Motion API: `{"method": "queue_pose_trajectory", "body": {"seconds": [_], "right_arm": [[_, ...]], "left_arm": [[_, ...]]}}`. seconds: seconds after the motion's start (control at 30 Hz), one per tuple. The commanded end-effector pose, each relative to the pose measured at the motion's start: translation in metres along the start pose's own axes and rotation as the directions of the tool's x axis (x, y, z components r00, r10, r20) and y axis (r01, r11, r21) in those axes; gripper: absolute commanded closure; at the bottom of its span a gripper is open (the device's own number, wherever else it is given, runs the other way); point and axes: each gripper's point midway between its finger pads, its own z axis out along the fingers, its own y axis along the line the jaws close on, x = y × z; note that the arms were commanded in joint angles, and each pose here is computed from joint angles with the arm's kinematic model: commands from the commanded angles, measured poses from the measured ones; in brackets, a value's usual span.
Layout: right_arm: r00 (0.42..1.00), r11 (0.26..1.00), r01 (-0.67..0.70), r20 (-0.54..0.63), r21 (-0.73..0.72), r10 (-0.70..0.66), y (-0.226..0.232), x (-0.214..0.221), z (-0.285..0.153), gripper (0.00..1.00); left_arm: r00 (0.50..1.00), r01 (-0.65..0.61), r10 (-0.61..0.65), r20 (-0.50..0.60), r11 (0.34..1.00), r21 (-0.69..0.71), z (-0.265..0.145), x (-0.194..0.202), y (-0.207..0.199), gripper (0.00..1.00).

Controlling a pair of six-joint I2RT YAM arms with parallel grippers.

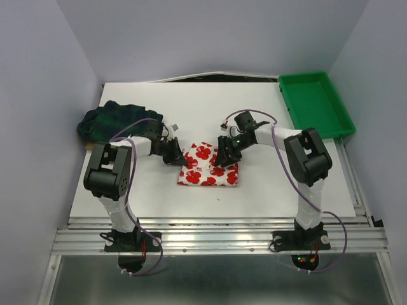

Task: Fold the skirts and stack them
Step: Neatly place the folded skirt to the corner

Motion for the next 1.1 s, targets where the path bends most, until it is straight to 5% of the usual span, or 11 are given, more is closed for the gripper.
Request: {"method": "queue_pose_trajectory", "body": {"seconds": [0.0, 0.2, 0.57, 1.07], "right_arm": [[0.996, 0.99, 0.027, 0.084, 0.139, -0.039, -0.017, -0.027, -0.031, 0.41], [0.982, 0.986, -0.018, 0.187, 0.168, -0.014, -0.01, -0.032, -0.076, 0.39], [0.964, 0.969, -0.235, 0.146, 0.08, 0.222, -0.033, -0.006, -0.032, 0.39], [0.959, 0.97, -0.236, 0.172, 0.056, 0.224, -0.033, -0.005, -0.014, 0.44]], "left_arm": [[0.99, -0.115, 0.128, 0.065, 0.977, -0.181, -0.021, -0.036, 0.013, 1.0], [0.983, -0.152, 0.168, 0.069, 0.969, -0.197, -0.028, -0.037, 0.014, 1.0], [0.98, -0.17, 0.187, 0.06, 0.961, -0.216, -0.027, -0.044, 0.017, 1.0], [0.98, -0.175, 0.193, 0.054, 0.955, -0.239, -0.026, -0.052, 0.022, 1.0]]}}
